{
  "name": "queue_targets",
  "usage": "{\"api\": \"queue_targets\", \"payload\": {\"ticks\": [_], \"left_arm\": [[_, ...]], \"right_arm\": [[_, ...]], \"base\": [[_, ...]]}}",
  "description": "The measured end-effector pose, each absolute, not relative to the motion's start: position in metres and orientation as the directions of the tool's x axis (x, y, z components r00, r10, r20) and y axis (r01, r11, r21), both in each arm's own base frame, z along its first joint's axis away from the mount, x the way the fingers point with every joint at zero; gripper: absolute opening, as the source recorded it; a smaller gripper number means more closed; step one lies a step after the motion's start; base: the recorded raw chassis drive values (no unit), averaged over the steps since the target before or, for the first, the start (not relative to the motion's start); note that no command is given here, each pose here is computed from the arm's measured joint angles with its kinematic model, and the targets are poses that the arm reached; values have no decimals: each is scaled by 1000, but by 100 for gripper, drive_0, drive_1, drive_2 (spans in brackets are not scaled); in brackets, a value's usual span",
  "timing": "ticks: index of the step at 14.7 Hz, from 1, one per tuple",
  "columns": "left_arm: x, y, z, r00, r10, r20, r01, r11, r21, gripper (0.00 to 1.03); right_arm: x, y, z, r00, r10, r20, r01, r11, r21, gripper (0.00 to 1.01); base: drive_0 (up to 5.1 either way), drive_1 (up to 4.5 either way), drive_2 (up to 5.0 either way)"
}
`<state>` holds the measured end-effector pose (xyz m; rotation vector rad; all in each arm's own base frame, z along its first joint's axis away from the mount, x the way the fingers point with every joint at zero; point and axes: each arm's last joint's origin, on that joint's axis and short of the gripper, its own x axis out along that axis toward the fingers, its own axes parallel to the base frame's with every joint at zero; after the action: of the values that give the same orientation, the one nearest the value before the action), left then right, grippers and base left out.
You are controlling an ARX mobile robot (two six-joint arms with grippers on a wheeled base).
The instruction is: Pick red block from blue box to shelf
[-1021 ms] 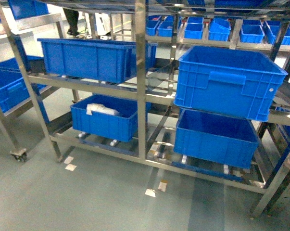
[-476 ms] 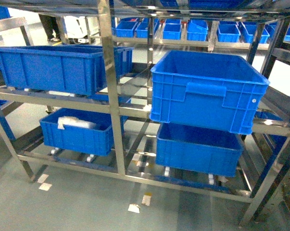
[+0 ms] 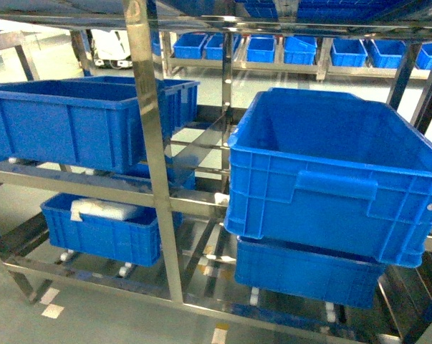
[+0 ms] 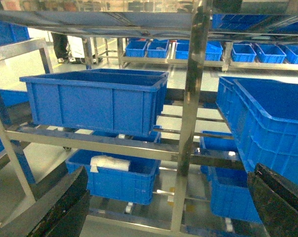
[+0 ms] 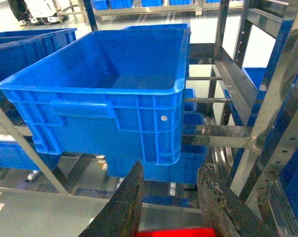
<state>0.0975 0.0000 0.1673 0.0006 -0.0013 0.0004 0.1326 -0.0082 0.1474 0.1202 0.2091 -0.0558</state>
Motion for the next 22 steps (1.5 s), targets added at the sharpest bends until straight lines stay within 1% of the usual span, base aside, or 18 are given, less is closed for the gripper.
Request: {"api": "queue_targets", "payload": {"ticks": [7,8,14,22], "left_arm": [[97,0,167,1000,3,-7,-3,1000,0,98],[97,0,168,1000,2,6,-2,1000,0,98],[97,0,167,1000,-2,0,2,1000,0,98],[97,0,167,1000,0,1,0,1000,0,98]], "right_arm": [[133,-8,146,974,-42,-222,69,991,113,27],[133,-8,147,976,-42,-213,68,991,113,27],[133,-8,148,977,-44,-209,69,991,113,27],[133,-8,147,976,-43,-211,68,991,113,27]], "base": [[2,435,-431],[2,435,-431],[2,435,-431],[0,0,0]]}}
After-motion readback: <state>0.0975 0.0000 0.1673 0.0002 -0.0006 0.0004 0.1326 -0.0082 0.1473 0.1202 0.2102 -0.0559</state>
